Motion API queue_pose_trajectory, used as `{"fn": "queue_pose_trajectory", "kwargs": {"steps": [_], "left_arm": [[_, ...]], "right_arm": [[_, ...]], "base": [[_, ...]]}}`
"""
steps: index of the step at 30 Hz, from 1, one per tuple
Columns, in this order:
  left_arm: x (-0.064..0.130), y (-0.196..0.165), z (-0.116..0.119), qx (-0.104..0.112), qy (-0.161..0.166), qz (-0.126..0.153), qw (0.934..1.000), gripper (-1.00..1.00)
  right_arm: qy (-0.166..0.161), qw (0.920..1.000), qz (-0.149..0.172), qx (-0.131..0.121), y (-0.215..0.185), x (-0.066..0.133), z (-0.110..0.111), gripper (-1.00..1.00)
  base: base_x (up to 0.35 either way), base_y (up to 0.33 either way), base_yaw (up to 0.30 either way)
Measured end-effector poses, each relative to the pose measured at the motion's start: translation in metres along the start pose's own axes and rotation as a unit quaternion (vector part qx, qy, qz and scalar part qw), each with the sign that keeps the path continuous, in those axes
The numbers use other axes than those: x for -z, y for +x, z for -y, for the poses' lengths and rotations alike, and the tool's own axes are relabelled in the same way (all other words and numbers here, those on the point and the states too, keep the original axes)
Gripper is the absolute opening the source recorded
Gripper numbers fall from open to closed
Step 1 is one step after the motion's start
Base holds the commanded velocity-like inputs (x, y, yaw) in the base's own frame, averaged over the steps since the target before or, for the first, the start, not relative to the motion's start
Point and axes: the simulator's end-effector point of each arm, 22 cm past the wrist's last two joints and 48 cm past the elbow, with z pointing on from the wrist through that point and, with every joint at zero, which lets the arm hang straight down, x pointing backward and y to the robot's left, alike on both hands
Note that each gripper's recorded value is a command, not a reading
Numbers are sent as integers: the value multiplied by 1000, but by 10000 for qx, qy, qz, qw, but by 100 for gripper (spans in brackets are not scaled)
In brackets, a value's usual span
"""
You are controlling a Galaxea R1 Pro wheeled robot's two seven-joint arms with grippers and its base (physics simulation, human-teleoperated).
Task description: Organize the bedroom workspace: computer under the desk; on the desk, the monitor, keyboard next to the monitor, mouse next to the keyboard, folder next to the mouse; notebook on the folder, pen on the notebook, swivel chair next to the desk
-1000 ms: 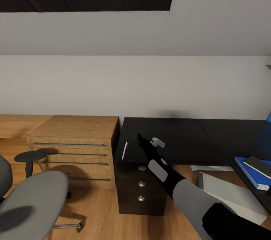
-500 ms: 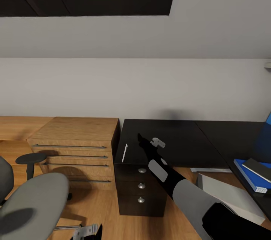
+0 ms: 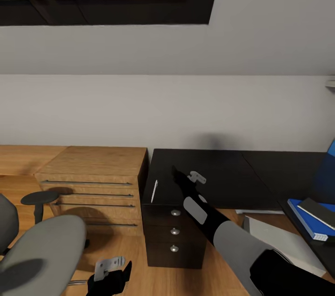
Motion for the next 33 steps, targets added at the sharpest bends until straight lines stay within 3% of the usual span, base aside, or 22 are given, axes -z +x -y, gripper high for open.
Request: {"fn": "queue_pose_trajectory", "kwargs": {"steps": [3, 5, 10, 12, 16, 23, 28, 33], "left_arm": [[7, -15, 14, 88, 103, 18, 9999, 100], [11, -22, 25, 190, 163, 32, 9997, 100], [16, -29, 26, 252, 28, 23, 9997, 100], [18, -30, 15, 261, -250, 15, 9993, 100], [22, -36, 8, 266, -481, -18, 9985, 100], [18, -47, 26, 70, -402, -429, 9982, 100], [19, -55, 15, 98, -541, -564, 9969, 100], [19, -61, -5, 212, -733, -556, 9955, 100]], "right_arm": [[645, 9965, -377, 387, 11, 3, 25, 100], [1319, 9811, -832, 1147, 20, 10, 53, 100], [1868, 9553, -835, 2135, -1, 19, 68, 100], [1978, 9493, -770, 2321, -8, 21, 70, 100], [2074, 9430, -832, 2464, -11, 25, 72, 100], [2169, 9320, -1163, 2659, -6, 33, 75, 100], [2085, 9221, -1088, 3074, -11, 35, 66, 100], [2104, 9164, -1012, 3251, -16, 37, 63, 100]], "base": [[0, 0, 0], [0, 0, 0], [0, 0, 0], [0, 0, 0], [0, 0, 0], [0, 0, 0], [0, 0, 0], [0, 0, 11]]}}
